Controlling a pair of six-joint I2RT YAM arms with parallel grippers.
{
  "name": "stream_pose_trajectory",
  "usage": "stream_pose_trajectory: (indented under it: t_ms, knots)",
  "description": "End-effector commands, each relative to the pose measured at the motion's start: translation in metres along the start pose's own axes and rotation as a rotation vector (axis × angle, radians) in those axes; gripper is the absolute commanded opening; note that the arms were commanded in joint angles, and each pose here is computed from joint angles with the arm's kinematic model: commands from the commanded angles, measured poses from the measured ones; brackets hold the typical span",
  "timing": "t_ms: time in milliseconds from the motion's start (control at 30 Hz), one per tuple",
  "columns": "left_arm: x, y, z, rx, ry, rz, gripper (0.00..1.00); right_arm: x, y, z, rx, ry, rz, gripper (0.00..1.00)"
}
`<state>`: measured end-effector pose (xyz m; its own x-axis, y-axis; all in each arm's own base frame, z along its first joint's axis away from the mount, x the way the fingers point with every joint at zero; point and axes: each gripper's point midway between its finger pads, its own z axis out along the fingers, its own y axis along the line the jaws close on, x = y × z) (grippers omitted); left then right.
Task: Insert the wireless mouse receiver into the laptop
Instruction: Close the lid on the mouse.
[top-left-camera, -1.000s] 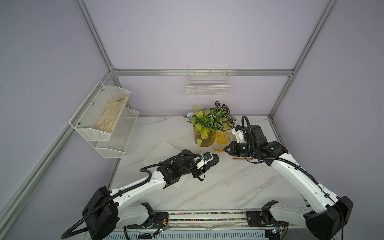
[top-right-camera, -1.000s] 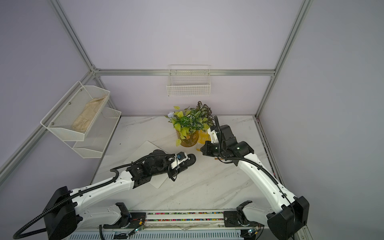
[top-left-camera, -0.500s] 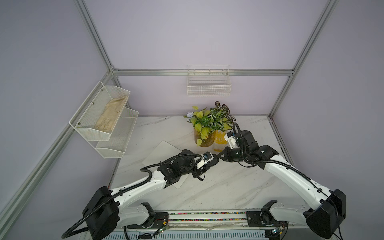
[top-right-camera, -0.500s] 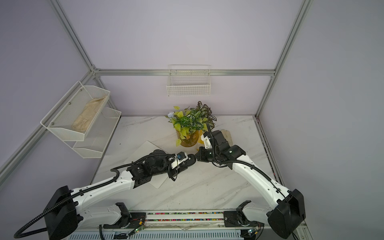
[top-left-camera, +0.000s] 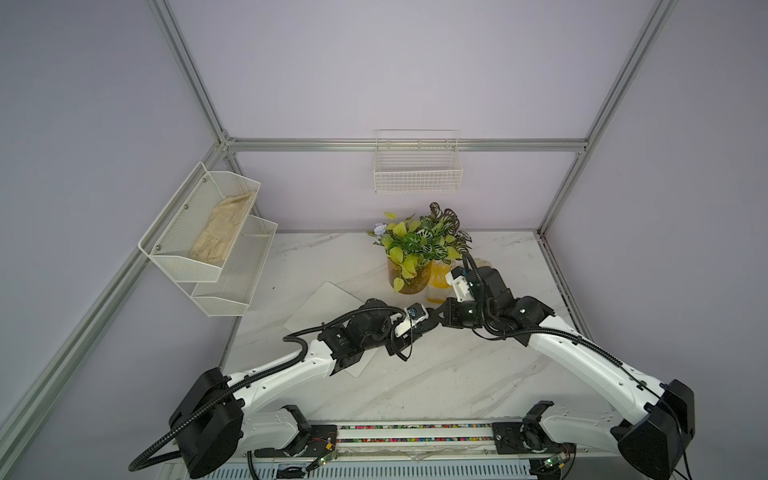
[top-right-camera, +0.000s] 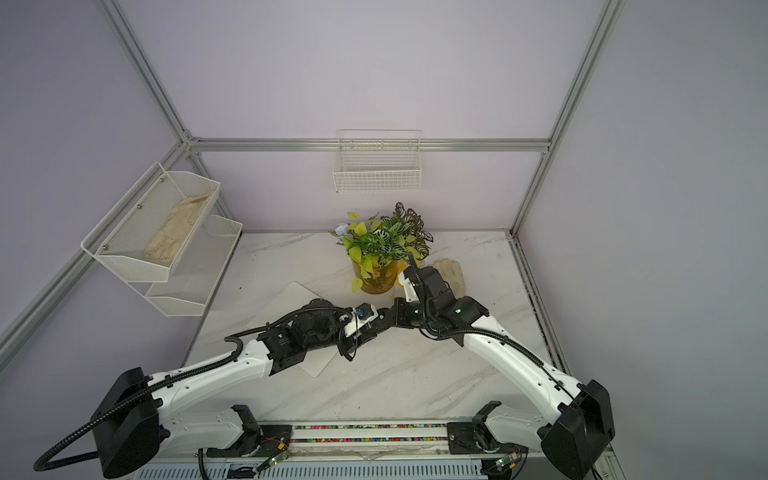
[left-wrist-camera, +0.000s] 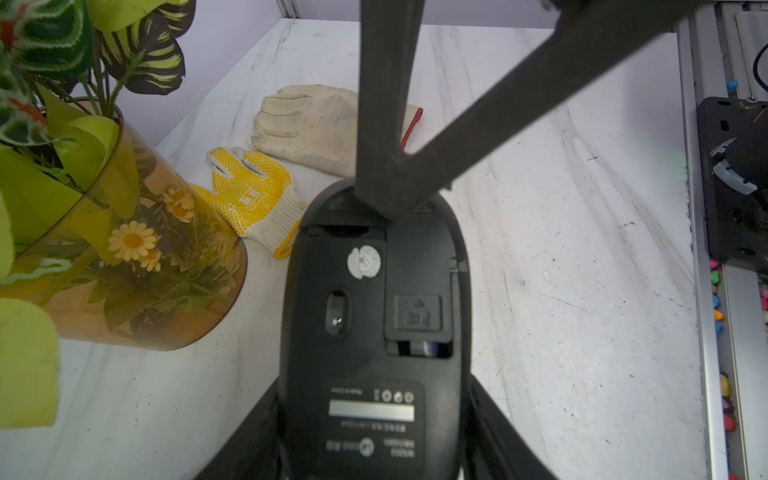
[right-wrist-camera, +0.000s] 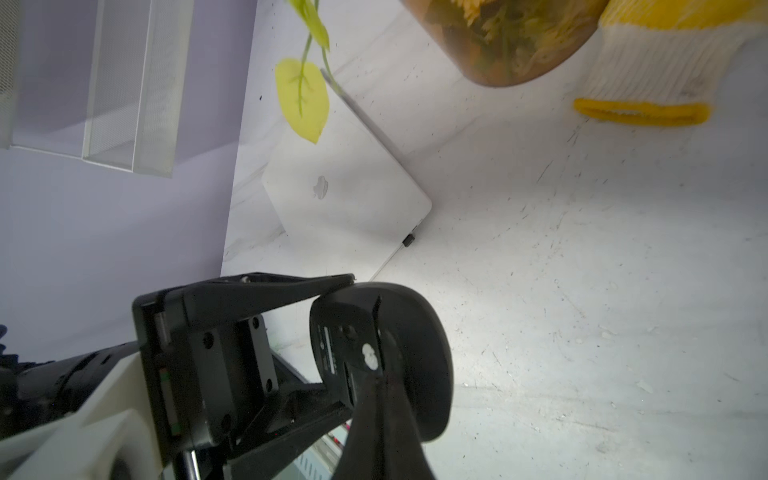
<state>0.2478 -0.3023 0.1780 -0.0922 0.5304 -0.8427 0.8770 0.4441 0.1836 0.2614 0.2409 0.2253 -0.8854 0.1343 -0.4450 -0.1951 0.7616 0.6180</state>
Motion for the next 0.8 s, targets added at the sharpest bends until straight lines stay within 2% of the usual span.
stream_pose_trajectory:
  t_ms: [0, 167, 367, 600, 767]
  knots:
    - [-0.035, 0.007, -0.006, -0.018, -0.113, -0.004, 0.33, -0.028, 0.005, -0.029, 0.028, -0.13, 0.004, 0.0]
    - [-0.037, 0.007, -0.006, -0.017, -0.119, -0.005, 0.33, -0.033, -0.009, -0.035, 0.073, -0.142, 0.01, 0.0]
    - [-0.041, 0.007, -0.007, -0.017, -0.131, -0.012, 0.33, -0.022, -0.021, -0.019, 0.088, -0.092, 0.022, 0.0]
    - [-0.04, 0.008, -0.006, -0.017, -0.132, -0.02, 0.32, 0.012, -0.004, 0.018, -0.014, 0.024, 0.037, 0.0]
    - [-0.036, 0.006, -0.002, -0.011, -0.128, -0.029, 0.32, 0.019, 0.006, 0.02, -0.049, 0.019, 0.05, 0.0]
